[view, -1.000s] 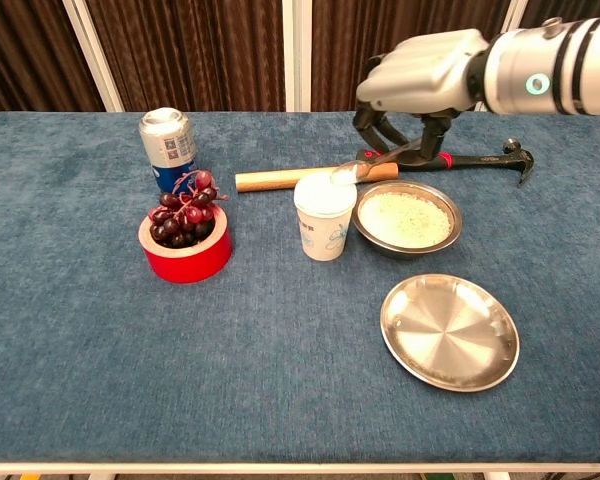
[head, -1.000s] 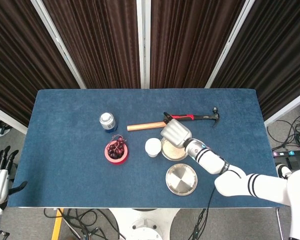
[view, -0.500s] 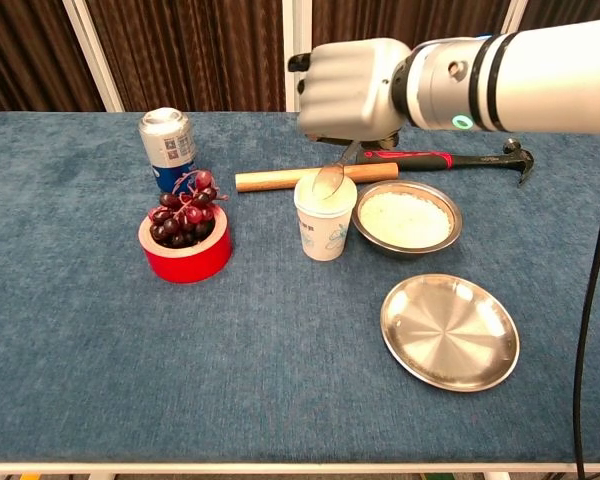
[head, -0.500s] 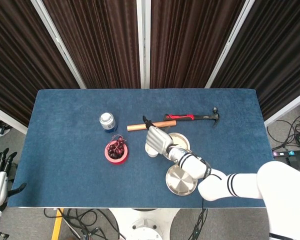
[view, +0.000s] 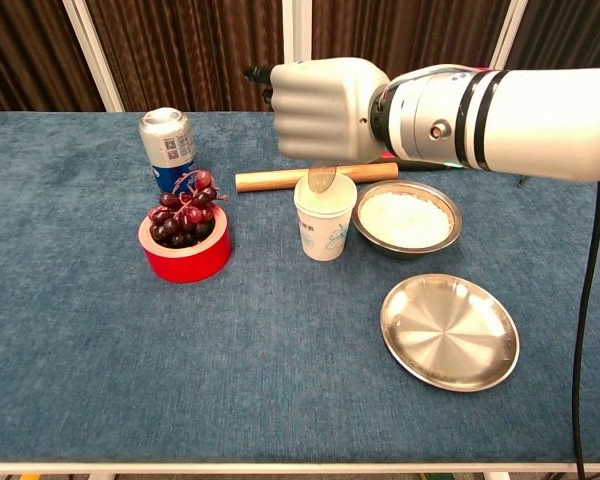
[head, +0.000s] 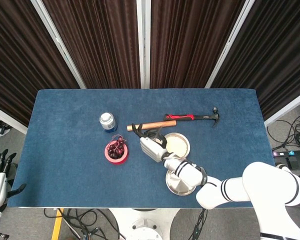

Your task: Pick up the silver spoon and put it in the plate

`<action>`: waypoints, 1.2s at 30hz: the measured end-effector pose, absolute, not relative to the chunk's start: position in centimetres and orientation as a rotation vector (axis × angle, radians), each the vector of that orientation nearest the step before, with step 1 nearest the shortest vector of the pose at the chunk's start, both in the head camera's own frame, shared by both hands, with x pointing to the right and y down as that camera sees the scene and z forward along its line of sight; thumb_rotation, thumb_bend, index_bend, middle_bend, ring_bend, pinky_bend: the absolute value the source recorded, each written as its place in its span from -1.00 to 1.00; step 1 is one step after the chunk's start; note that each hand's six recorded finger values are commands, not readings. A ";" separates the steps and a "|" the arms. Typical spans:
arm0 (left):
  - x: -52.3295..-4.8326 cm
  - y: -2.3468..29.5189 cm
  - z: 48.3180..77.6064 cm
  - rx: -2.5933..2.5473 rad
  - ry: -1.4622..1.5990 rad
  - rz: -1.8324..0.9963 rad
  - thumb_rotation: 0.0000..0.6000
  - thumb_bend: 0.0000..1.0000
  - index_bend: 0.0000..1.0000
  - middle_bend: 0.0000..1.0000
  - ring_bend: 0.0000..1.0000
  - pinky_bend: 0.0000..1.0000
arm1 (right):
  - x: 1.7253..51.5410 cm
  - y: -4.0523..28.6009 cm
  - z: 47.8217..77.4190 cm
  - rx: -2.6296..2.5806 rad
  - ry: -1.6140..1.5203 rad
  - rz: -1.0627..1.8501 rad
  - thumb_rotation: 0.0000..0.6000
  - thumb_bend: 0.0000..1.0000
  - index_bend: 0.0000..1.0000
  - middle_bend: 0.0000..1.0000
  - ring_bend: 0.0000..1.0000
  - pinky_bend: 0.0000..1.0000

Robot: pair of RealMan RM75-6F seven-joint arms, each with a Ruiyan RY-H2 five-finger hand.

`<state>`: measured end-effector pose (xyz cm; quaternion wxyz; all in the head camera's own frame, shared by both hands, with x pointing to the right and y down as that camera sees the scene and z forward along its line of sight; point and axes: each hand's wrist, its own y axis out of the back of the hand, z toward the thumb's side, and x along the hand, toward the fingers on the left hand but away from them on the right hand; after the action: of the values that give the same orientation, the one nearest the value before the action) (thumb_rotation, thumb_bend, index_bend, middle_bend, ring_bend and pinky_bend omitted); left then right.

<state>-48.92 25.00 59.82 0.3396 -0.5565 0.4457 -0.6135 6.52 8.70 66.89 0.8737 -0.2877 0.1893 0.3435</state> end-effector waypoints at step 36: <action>-47.6 23.8 58.8 -1.444 1.123 -1.554 1.00 -0.79 -0.65 -0.80 -0.91 -0.94 | 21.8 11.9 66.3 -1.584 -0.249 1.032 1.00 -0.35 0.24 0.16 -0.58 -1.00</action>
<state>-47.56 23.83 58.77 0.3625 -0.5607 0.4361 -0.6034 21.77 11.86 66.35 0.5789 -0.6774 -0.1064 0.4414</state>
